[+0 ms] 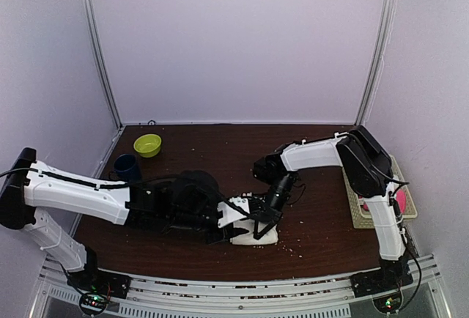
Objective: Roll the towels
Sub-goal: Roll the towel at the center of the board.
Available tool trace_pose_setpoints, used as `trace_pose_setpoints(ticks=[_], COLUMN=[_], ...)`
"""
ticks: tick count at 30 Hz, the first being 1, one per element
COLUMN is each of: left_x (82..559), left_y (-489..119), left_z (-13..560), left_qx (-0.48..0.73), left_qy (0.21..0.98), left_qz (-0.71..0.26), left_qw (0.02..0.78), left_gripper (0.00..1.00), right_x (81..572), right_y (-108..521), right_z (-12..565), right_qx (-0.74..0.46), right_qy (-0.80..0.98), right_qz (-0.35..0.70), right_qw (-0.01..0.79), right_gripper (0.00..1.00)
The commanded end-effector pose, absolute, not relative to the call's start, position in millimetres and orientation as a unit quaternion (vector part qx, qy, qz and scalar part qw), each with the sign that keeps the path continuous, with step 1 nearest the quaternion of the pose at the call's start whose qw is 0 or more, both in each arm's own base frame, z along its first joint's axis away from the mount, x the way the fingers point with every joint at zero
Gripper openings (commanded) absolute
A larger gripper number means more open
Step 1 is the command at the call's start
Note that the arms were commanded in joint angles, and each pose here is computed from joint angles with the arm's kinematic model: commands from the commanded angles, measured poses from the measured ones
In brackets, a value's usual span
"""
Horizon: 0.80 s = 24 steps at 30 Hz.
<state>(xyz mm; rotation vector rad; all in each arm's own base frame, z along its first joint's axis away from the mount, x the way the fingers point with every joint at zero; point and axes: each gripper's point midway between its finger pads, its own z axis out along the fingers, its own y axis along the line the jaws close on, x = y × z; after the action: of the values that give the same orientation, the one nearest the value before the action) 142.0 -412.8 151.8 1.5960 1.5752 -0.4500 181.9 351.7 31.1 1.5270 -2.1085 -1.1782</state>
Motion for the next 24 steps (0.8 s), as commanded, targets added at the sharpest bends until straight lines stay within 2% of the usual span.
trace_pose_setpoints(ticks=[1,5,10,16,18,24], left_x=[148.7,149.5,162.7,155.7,152.7,146.7], left_y=[-426.7,-434.8,-435.9,-445.7,-448.8,-449.8], left_z=[116.5,77.4,50.4,38.9,38.2,28.1], left_qx=[0.674,0.697,0.698,0.713,0.716,0.721], left_qy=[0.614,0.62,0.631,0.619,0.616,0.624], left_qz=[-0.124,-0.095,-0.05,-0.07,-0.08,-0.088], left_qw=[0.391,0.347,0.334,0.322,0.319,0.288], left_gripper=[0.44,0.44,0.44,0.38,0.34,0.1], right_x=[170.1,174.0,174.4,172.7,173.0,174.5], right_y=[321.1,320.0,320.0,320.2,320.8,326.1], right_z=[-10.2,-14.1,-13.7,-15.2,-15.1,9.4], right_qx=[0.513,0.513,0.513,0.512,0.512,0.527], right_qy=[-0.746,-0.75,-0.749,-0.747,-0.747,-0.73], right_qz=[-0.36,-0.354,-0.356,-0.361,-0.362,-0.381], right_qw=[0.225,0.223,0.223,0.223,0.223,0.21], right_gripper=[0.14,0.14,0.14,0.15,0.15,0.19])
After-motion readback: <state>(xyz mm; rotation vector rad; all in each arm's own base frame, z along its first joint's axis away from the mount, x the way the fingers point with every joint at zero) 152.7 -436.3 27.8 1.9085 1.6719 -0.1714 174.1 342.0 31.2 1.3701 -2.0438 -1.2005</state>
